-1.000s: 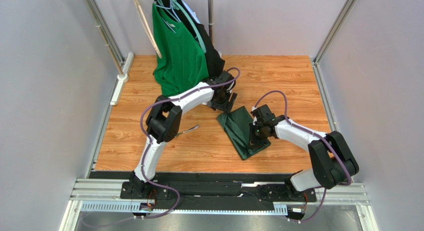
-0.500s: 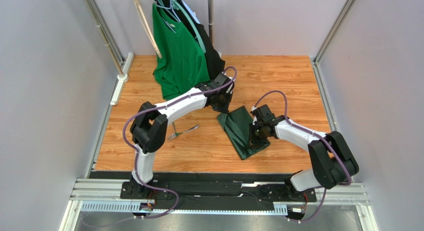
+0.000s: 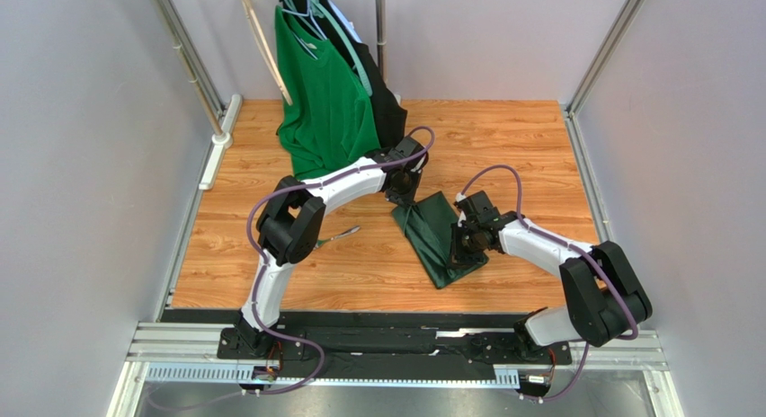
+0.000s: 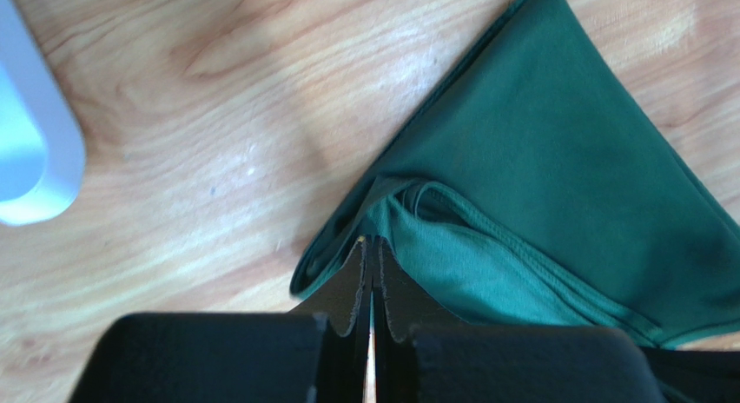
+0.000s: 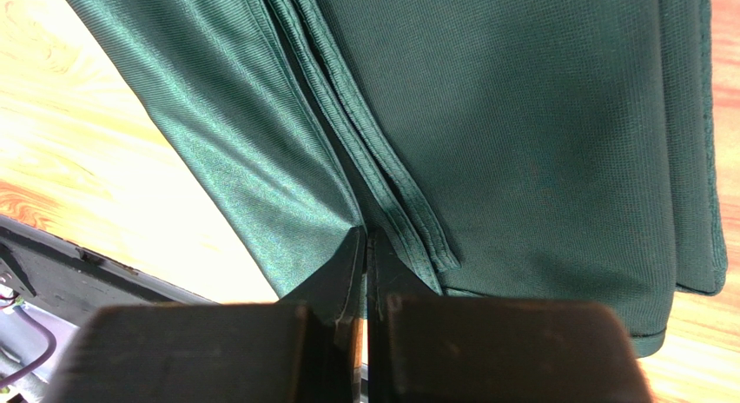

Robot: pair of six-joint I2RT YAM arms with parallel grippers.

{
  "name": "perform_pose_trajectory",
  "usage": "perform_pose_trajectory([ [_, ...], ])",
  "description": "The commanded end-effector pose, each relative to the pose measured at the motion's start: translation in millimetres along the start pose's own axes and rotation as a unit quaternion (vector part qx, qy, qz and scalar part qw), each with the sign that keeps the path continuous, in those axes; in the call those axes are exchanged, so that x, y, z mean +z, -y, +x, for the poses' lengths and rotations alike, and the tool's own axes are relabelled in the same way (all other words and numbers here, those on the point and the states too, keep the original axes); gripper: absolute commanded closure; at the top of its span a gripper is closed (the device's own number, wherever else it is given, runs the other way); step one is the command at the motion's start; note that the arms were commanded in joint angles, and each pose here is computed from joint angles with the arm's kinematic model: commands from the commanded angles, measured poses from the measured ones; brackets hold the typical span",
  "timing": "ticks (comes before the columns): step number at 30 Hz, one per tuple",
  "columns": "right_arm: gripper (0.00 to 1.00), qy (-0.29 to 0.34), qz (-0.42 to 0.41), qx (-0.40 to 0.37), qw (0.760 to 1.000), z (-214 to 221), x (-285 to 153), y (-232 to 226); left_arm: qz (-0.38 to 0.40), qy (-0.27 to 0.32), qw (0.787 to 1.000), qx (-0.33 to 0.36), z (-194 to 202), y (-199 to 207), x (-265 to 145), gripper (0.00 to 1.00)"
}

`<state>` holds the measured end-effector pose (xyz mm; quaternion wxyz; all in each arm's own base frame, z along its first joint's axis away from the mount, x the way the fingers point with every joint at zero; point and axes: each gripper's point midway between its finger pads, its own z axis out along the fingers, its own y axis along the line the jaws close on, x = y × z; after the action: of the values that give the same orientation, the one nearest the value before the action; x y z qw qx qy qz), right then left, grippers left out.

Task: Fold the napkin into a case and place the utensils inside
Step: Fold the lower triangle-folded napkin at the center of the board.

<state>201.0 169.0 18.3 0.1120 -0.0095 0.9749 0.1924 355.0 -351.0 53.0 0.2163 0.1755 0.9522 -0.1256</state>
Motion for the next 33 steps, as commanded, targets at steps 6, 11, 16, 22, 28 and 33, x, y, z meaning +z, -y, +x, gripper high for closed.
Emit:
perform_pose_trajectory([
  [6, 0.97, 0.01, -0.004, -0.001, 1.0, -4.8, -5.1, -3.4, 0.055, 0.027, 0.998, 0.006, -15.1, 20.9, 22.3, 1.0],
  [11, 0.97, 0.018, -0.009, -0.011, 1.0, -13.6, -11.7, -9.4, 0.06, 0.062, 0.996, 0.007, -23.0, 20.1, 21.1, 1.0],
  [16, 1.0, 0.01, 0.003, -0.012, 1.0, -9.3, -6.4, -2.5, 0.093, 0.1, 0.991, 0.005, -38.6, 25.9, 20.2, 1.0],
  [22, 1.0, 0.015, 0.014, -0.007, 1.0, -3.4, -6.8, 4.6, 0.124, 0.081, 0.989, -0.012, -31.5, 24.0, 44.2, 1.0],
  [28, 1.0, 0.02, 0.021, -0.01, 1.0, -8.1, -6.4, 6.3, 0.17, 0.087, 0.982, 0.003, -33.5, 32.6, 35.7, 0.99],
  [33, 1.0, 0.022, 0.02, -0.009, 1.0, -12.9, -3.7, 4.6, 0.143, 0.125, 0.982, 0.017, -59.5, 28.0, -15.5, 0.64],
])
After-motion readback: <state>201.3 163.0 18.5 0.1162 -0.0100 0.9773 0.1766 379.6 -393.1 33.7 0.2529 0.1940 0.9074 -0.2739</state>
